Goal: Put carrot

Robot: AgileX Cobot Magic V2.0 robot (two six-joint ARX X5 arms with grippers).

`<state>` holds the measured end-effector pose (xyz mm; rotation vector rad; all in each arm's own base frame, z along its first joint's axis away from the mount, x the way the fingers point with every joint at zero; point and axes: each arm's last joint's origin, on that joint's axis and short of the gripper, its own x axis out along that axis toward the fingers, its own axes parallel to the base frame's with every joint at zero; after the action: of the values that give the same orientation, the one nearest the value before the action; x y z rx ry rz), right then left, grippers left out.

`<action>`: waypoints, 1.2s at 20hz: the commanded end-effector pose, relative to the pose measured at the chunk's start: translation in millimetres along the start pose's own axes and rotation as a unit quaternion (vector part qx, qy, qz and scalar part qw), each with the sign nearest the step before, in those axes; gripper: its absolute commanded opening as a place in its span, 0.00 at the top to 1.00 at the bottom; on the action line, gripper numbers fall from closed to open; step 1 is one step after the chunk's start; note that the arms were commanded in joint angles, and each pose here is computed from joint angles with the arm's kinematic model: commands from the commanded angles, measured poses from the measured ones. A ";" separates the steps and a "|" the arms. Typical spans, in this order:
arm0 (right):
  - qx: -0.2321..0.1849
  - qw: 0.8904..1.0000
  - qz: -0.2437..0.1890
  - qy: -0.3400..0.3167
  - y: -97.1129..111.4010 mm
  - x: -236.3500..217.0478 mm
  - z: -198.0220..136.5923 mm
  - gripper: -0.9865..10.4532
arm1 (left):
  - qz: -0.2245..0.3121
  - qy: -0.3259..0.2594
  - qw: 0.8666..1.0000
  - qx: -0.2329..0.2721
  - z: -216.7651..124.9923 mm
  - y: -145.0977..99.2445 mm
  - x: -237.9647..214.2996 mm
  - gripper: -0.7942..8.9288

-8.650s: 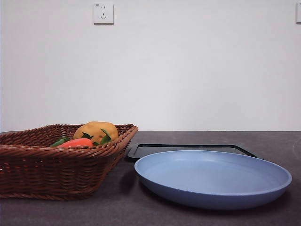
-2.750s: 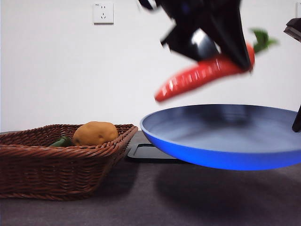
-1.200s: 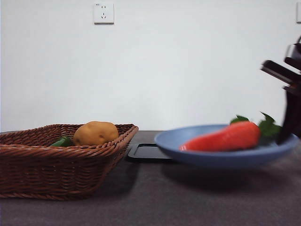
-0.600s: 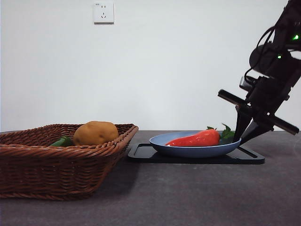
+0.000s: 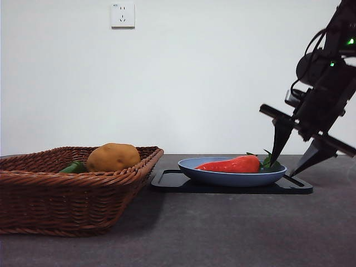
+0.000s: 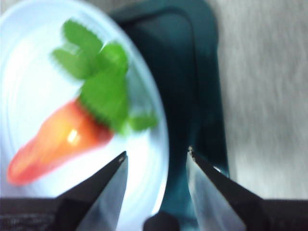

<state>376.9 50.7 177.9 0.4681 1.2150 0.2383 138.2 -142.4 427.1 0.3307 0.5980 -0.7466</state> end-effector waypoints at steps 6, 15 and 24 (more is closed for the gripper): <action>-0.084 0.996 -0.010 -0.027 33.6 -89.2 -21.0 0.91 | 0.030 0.032 0.998 0.033 13.3 19.2 51.3 0.91; -0.243 0.945 -0.057 -0.212 94.0 -190.8 -106.8 0.91 | 0.157 0.012 0.986 -0.055 -2.3 92.0 29.4 0.91; -0.301 0.855 0.010 -0.421 57.8 -175.3 -200.2 0.91 | 0.229 -0.126 0.960 -0.096 -121.2 61.4 -2.9 0.91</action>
<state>132.5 70.2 300.9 0.0148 0.2306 0.3635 133.4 -39.5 339.3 0.2064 0.3295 -0.2759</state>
